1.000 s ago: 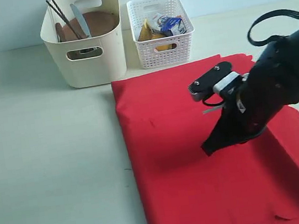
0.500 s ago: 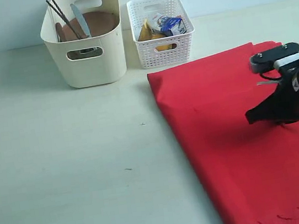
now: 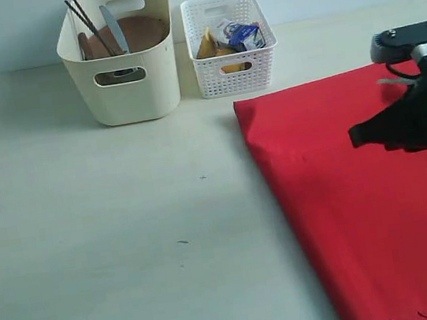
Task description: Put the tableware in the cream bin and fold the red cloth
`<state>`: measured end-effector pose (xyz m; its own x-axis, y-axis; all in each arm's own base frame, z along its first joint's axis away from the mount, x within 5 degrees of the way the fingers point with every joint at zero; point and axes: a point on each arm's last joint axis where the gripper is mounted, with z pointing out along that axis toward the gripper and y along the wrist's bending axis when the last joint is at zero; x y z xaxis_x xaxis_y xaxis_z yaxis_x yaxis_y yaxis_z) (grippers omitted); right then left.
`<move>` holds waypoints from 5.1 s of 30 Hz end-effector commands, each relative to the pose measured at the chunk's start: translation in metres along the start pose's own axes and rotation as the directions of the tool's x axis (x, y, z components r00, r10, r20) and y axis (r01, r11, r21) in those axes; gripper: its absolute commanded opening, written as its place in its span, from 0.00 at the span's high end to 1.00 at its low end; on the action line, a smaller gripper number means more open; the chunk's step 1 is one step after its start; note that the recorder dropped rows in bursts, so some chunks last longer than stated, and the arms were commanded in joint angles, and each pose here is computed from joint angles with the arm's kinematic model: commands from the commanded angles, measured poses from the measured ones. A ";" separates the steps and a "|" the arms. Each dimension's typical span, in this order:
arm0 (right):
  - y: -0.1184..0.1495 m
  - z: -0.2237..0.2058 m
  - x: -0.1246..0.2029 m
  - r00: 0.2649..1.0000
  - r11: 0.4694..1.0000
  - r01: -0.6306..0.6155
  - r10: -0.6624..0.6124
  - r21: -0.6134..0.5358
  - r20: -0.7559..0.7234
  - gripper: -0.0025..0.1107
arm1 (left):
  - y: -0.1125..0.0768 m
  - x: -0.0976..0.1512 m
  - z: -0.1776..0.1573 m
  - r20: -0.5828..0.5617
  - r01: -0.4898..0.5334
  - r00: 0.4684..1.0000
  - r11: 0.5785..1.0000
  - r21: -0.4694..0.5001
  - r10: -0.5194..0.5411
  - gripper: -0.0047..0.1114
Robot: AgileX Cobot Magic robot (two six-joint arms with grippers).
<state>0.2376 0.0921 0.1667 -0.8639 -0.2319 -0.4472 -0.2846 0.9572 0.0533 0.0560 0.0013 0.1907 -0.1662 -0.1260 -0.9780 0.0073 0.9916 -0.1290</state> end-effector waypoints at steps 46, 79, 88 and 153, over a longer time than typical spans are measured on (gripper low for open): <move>-0.074 -0.010 -0.052 0.992 0.952 -0.095 0.115 0.292 -0.051 0.98 | 0.000 0.000 0.000 0.008 -0.002 1.000 1.000 0.000 0.002 0.94; -0.082 0.132 -0.115 0.988 0.977 -0.135 0.145 0.163 -0.051 0.98 | 0.000 0.000 0.000 0.008 -0.002 1.000 1.000 0.000 0.002 0.94; -0.082 0.149 -0.147 0.993 0.989 -0.104 0.110 0.110 -0.050 0.98 | 0.000 0.000 0.000 0.008 -0.002 1.000 1.000 0.000 0.002 0.94; -0.027 -0.127 0.126 0.577 0.982 -0.182 0.141 -0.041 0.805 0.98 | 0.000 0.000 0.000 0.008 -0.002 1.000 1.000 0.000 0.002 0.94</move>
<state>0.0898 0.0157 0.2274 -0.2147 0.1719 -0.9614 -0.1304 0.9705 0.2027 0.0559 0.0014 0.1906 -0.1679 -0.1260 -0.9777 0.0065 0.9916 -0.1289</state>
